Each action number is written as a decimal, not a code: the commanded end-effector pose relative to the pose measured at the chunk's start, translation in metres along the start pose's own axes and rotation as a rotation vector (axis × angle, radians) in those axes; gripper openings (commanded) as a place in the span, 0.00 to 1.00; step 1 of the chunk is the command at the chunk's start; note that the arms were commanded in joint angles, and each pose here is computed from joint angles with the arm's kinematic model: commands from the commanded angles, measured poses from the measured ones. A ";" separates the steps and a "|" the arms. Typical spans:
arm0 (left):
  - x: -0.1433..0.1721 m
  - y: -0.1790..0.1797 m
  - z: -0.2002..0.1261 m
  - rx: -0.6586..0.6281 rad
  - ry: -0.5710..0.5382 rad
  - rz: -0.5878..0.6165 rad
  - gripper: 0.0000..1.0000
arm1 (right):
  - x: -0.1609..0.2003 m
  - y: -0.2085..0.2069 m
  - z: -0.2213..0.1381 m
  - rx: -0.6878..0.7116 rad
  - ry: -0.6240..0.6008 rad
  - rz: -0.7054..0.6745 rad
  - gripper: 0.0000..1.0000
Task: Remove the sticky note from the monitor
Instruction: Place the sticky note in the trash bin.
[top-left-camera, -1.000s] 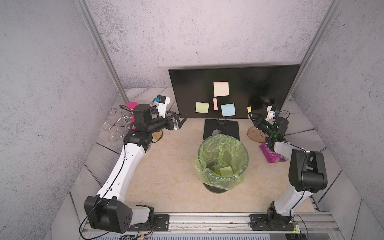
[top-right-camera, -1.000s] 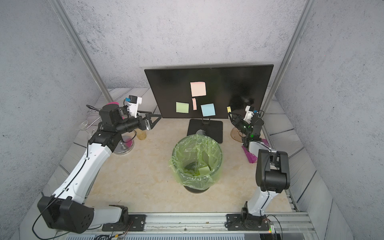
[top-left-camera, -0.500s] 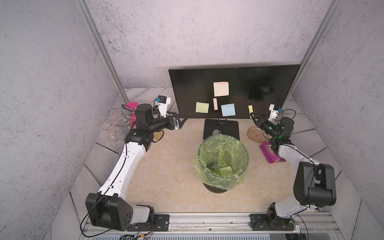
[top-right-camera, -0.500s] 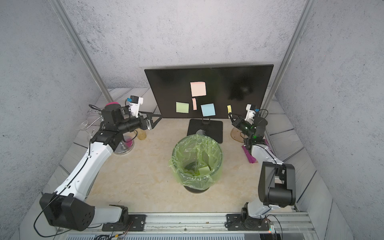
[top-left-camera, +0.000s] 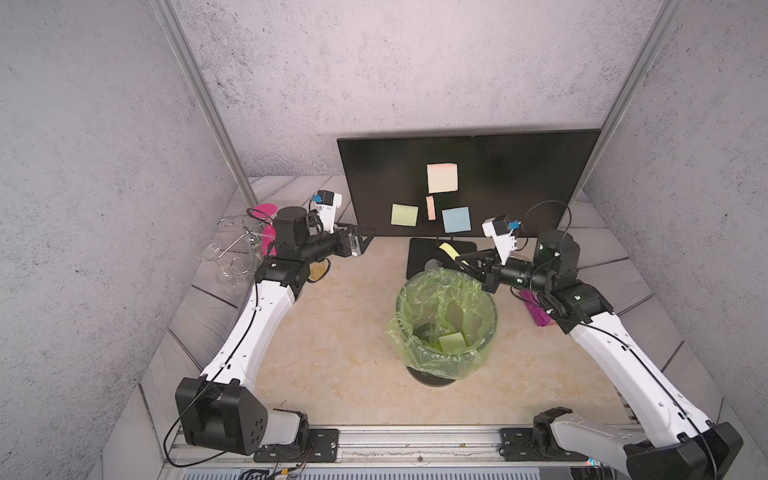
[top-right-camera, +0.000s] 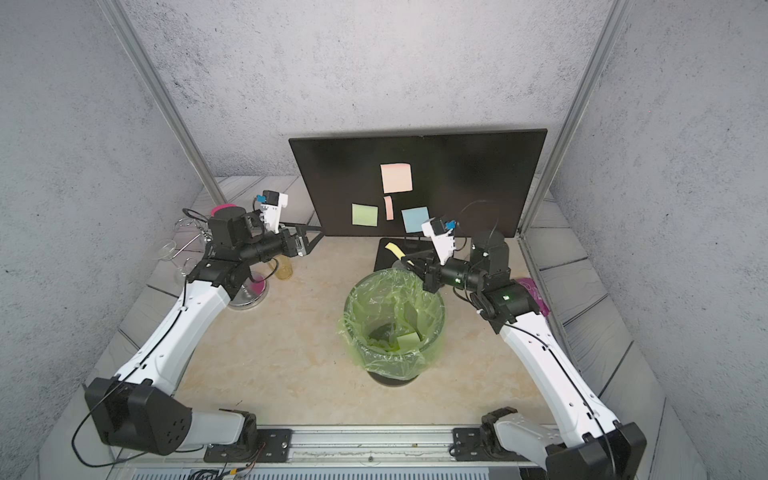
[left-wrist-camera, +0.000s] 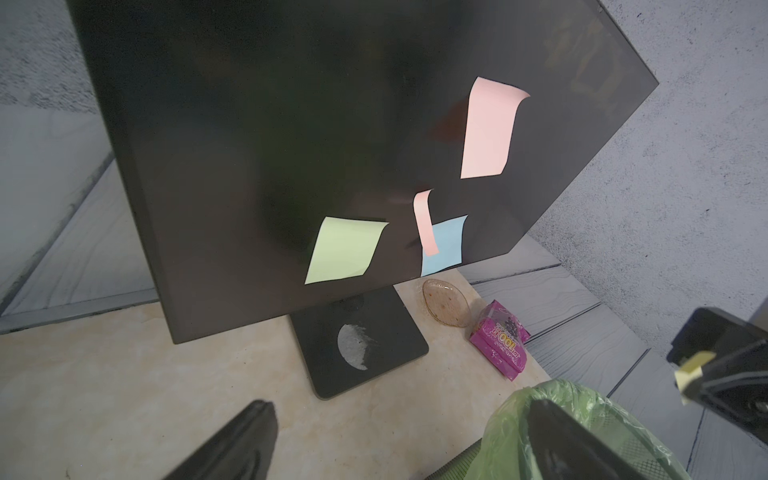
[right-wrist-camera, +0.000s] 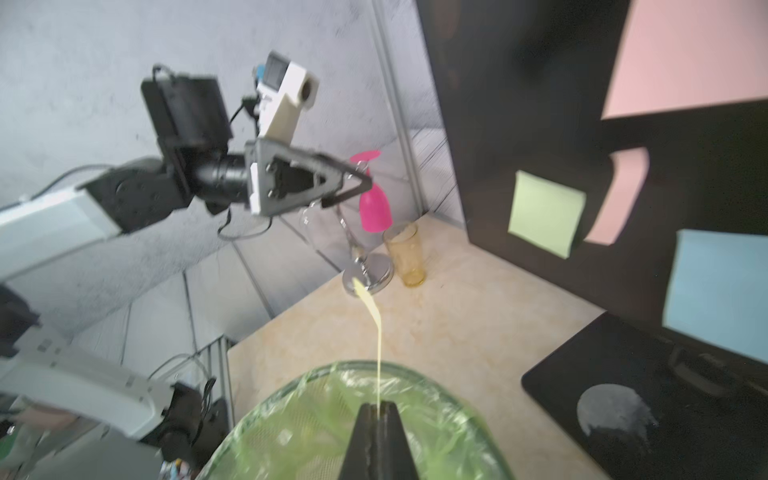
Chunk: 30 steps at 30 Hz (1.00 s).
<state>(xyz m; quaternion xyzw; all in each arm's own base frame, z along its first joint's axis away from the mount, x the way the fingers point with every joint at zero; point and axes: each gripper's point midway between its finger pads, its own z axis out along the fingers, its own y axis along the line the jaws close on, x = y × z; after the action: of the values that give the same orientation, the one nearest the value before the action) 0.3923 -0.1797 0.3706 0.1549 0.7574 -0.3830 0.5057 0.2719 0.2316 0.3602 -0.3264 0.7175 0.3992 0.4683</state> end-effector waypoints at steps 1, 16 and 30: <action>-0.010 -0.007 0.000 0.017 -0.028 0.032 1.00 | 0.058 0.005 0.000 0.020 0.217 -0.053 0.01; -0.012 -0.009 0.000 0.025 -0.018 0.034 1.00 | -0.019 -0.044 -0.019 0.273 -0.066 0.032 0.59; -0.010 -0.012 -0.004 0.034 -0.009 0.043 1.00 | -0.013 -0.209 0.016 0.355 -0.307 0.507 0.68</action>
<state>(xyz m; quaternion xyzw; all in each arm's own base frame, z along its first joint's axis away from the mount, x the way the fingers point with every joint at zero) 0.3951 -0.1817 0.3652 0.1600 0.7607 -0.3830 0.4990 0.4436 0.1448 0.2949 -0.0035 0.7876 0.3816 0.4839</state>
